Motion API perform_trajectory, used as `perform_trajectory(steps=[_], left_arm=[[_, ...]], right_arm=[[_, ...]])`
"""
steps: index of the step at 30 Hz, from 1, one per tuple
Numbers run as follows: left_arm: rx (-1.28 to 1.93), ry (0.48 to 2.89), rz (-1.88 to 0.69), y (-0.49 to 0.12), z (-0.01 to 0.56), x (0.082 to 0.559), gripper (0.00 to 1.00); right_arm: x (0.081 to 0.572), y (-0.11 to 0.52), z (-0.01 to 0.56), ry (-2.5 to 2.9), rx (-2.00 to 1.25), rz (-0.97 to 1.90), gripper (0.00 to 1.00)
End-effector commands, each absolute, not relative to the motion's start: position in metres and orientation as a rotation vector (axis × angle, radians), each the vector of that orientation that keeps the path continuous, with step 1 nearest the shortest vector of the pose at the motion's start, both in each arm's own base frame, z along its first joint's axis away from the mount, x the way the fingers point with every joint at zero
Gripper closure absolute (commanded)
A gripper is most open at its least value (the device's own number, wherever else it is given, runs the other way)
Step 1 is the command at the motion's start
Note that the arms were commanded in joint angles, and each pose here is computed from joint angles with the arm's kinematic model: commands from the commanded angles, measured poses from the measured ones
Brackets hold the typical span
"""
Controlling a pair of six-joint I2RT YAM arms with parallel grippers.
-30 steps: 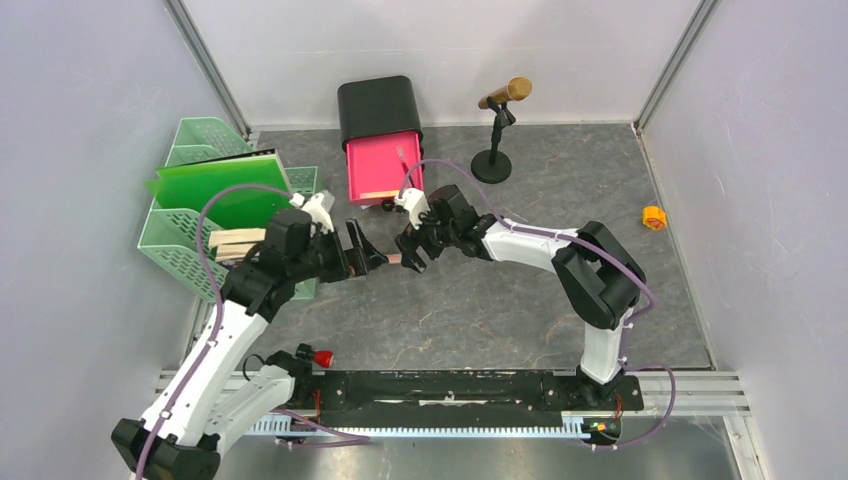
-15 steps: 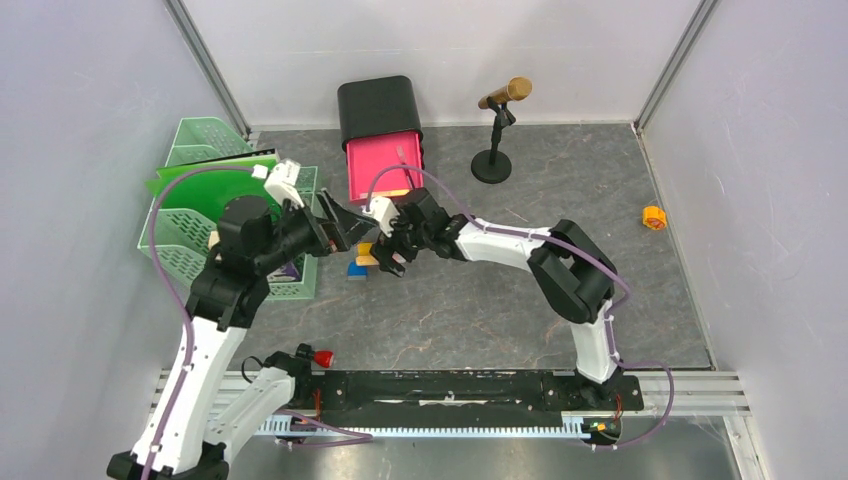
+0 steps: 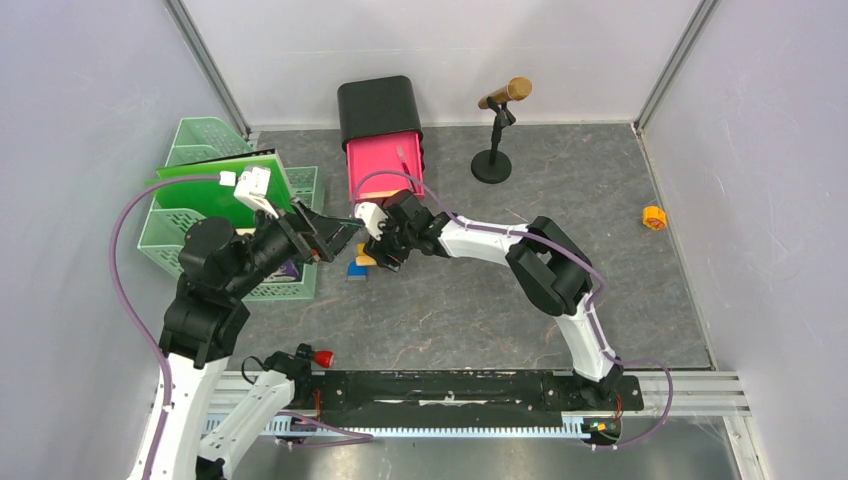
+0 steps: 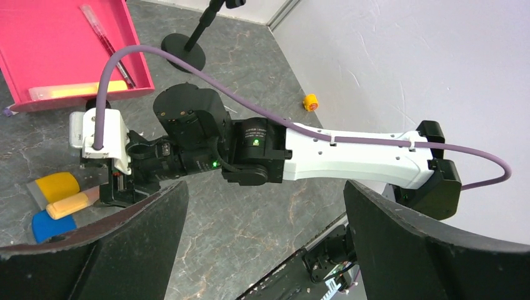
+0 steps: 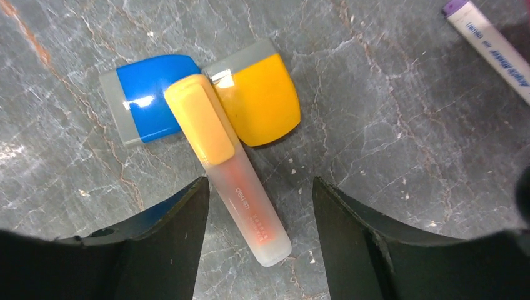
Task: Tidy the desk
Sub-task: Pick up the stationery from the center of the board, then place the stationery in the drawer.
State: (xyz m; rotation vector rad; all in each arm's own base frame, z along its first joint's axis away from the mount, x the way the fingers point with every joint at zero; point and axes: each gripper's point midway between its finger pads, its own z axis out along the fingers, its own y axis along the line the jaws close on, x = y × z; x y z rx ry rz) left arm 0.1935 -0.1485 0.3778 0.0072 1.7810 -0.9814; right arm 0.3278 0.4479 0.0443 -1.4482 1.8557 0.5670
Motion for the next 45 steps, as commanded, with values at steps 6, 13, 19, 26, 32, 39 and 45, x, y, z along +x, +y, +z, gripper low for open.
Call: perform_trajectory(steps=[6, 13, 19, 26, 32, 39, 45], left_arm=[[0.03, 1.693, -0.983, -0.144, 0.406, 0.183, 0.0], [0.009, 1.679, -0.968, -0.139, 0.408, 0.18, 0.0], [-0.025, 1.667, -0.926, -0.13, 0.405, 0.179, 0.0], [-0.055, 1.667, -0.869, -0.12, 0.396, 0.175, 0.0], [-0.087, 1.691, -0.775, -0.105, 0.376, 0.175, 0.0], [-0.072, 1.792, -0.684, -0.097, 0.339, 0.175, 0.0], [-0.064, 1.886, -0.657, -0.099, 0.307, 0.178, 0.0]], right_arm=[[0.323, 0.451, 0.036, 1.825, -1.529, 0.539, 0.54], [0.314, 0.456, 0.049, 1.772, -1.551, 0.613, 0.75], [0.303, 0.456, 0.062, 1.749, -1.539, 0.681, 0.84], [0.287, 0.451, 0.085, 1.729, -1.495, 0.755, 0.89], [0.274, 0.431, 0.104, 1.726, -1.465, 0.764, 0.95], [0.255, 0.407, 0.117, 1.751, -1.364, 0.9, 1.0], [0.247, 0.377, 0.115, 1.817, -1.264, 0.94, 1.0]])
